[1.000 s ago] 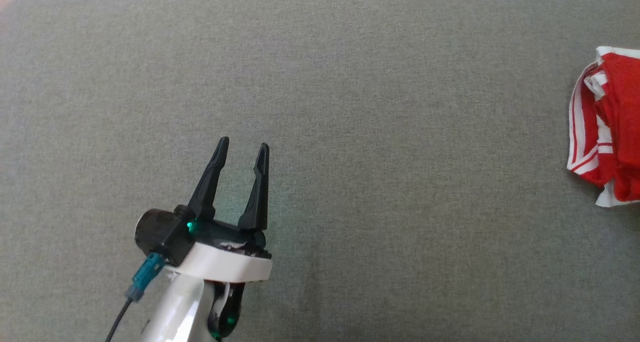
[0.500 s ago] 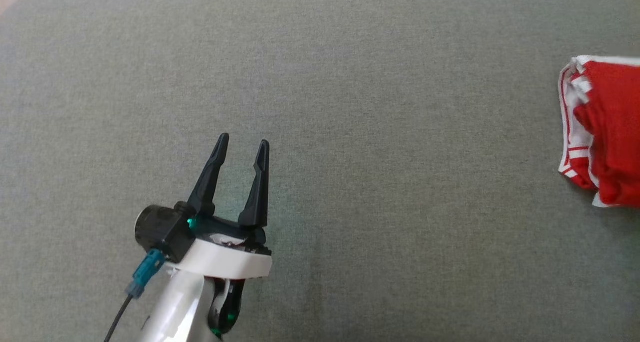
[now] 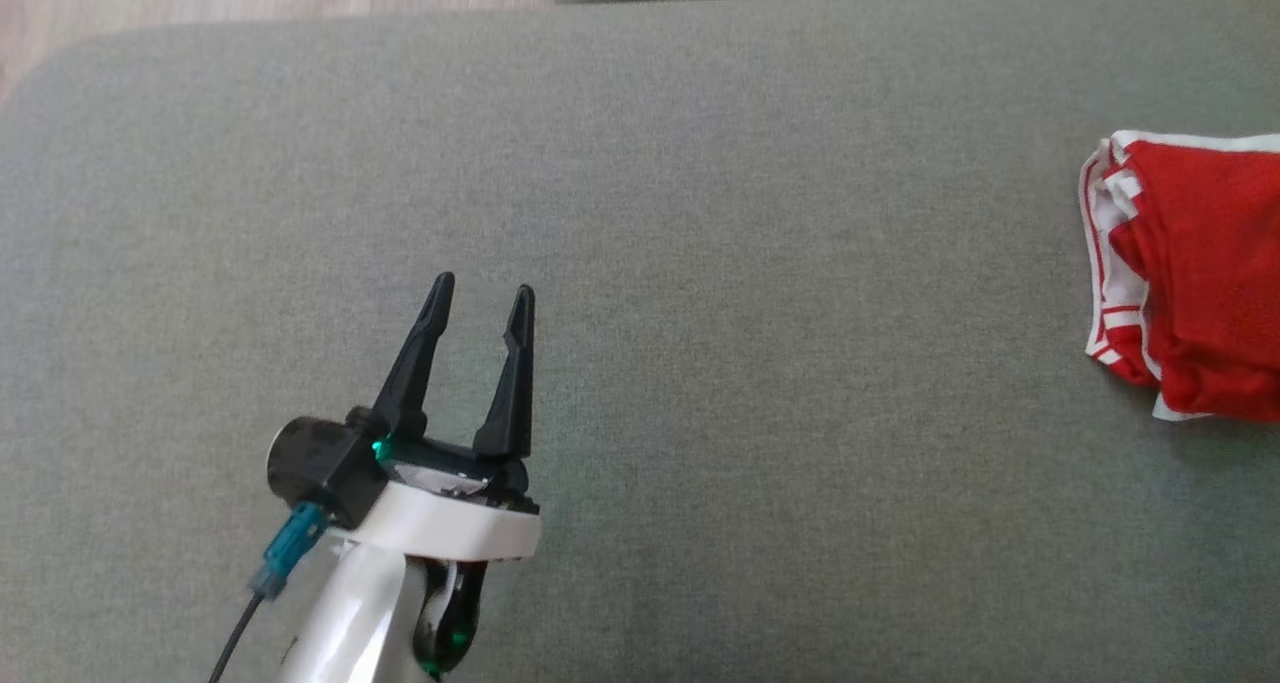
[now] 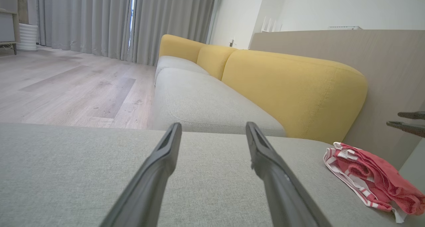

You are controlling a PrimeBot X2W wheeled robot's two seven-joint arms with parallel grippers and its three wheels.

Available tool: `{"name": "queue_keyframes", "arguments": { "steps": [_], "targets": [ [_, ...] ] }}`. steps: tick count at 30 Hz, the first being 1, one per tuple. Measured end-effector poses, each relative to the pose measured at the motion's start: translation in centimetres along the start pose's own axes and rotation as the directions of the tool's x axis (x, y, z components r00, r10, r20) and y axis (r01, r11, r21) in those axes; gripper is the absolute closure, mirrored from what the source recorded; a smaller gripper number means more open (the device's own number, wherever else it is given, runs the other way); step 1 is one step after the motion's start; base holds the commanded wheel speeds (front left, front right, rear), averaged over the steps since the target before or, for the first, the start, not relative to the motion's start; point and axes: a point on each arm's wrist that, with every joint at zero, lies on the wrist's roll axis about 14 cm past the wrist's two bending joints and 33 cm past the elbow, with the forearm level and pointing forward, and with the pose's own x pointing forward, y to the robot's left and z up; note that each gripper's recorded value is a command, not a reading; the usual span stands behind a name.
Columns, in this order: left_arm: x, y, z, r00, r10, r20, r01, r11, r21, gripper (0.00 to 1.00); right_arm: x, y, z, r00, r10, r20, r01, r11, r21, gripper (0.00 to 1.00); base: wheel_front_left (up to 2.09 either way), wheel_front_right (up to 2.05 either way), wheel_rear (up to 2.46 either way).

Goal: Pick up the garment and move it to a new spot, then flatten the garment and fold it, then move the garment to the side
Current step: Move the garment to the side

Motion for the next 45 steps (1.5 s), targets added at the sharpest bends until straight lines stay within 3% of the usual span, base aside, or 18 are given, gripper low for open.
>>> {"name": "queue_keyframes", "arguments": {
  "steps": [3,8,13,16,22,31,36,45],
  "targets": [
    [-0.5,0.1,0.6,1.000,0.011,0.015,-0.011,1.000,0.001,0.00,-1.3,1.1,4.7,0.982,-0.012,0.191,-0.010,0.994,0.112,0.00,0.00,0.00,0.00],
    [-1.6,0.3,1.3,0.999,0.028,0.033,-0.028,1.000,0.004,0.00,-4.8,4.2,10.2,0.906,-0.029,0.422,-0.089,0.962,0.257,0.00,0.00,0.00,0.00],
    [-2.2,0.5,2.6,0.997,0.042,0.069,-0.043,0.999,0.011,0.00,-8.1,5.5,13.0,0.828,-0.086,0.554,-0.140,0.925,0.352,0.00,0.00,0.00,0.00],
    [-2.6,0.5,2.8,0.996,0.046,0.076,-0.047,0.999,0.012,0.00,-9.3,5.9,13.1,0.801,-0.123,0.586,-0.159,0.900,0.407,0.00,0.00,0.00,0.00],
    [-3.2,0.7,2.9,0.995,0.058,0.077,-0.059,0.998,0.011,0.00,-9.9,8.6,11.0,0.807,-0.135,0.575,-0.204,0.850,0.486,0.00,0.00,0.00,0.00],
    [-4.1,0.9,2.7,0.995,0.076,0.071,-0.077,0.997,0.011,0.00,-10.0,12.7,5.5,0.869,-0.081,0.488,-0.227,0.811,0.539,0.00,0.00,0.00,0.00],
    [-5.4,1.6,1.5,0.993,0.114,0.038,-0.115,0.993,0.003,0.00,-10.6,15.2,2.7,0.893,-0.046,0.449,-0.267,0.749,0.607,0.00,0.00,0.00,0.00],
    [-5.9,1.9,1.9,0.990,0.131,0.049,-0.130,0.991,-0.021,0.00,-10.9,17.2,1.3,0.901,-0.010,0.434,-0.286,0.739,0.610,0.00,0.00,0.00,0.00]
  ]
}}
